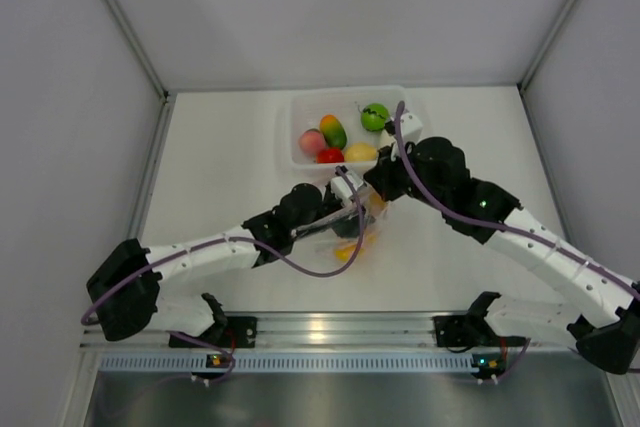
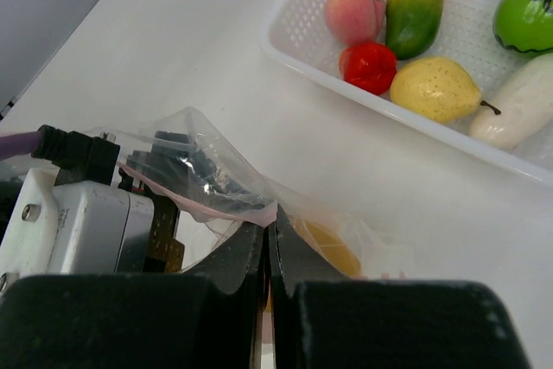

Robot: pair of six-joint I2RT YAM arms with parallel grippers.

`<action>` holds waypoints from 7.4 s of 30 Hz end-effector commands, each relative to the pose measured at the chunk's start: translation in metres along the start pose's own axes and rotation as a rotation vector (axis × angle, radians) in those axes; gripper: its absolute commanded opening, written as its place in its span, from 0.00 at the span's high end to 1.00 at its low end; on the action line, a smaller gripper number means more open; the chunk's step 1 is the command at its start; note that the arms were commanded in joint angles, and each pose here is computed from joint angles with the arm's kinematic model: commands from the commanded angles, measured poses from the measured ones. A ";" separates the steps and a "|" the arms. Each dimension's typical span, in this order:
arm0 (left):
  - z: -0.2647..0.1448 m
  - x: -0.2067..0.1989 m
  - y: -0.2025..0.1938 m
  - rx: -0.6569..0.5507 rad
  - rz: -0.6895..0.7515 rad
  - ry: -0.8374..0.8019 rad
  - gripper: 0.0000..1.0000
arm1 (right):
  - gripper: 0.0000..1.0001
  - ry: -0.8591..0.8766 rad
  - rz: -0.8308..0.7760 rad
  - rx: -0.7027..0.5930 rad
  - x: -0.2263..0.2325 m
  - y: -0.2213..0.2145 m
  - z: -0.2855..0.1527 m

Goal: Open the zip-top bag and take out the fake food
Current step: Pick up the fake fruit from the zipper food storage bag.

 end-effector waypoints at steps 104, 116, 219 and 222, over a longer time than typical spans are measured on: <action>-0.028 0.014 0.088 -0.231 0.367 0.010 1.00 | 1.00 -0.478 -0.104 0.181 -0.084 -0.038 0.013; -0.033 0.080 0.070 -0.171 0.070 0.543 1.00 | 1.00 -0.553 -0.065 0.149 -0.104 -0.033 0.003; 0.029 0.040 0.062 -0.611 -0.632 0.597 1.00 | 0.61 0.163 0.652 -0.159 0.071 -0.029 -0.024; 0.026 0.044 0.061 -0.620 -0.628 0.631 1.00 | 0.62 0.185 0.656 -0.131 0.080 -0.039 -0.023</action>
Point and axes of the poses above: each gripper's point midway between its finger pads, its own z axis out along the fingers, its own x axis along the line the jaws close on, y = z × x, the point moved 4 cm from there along -z, back along the fingers, and after that the axes turned 2 degrees about -z, right-handed, at the moved point
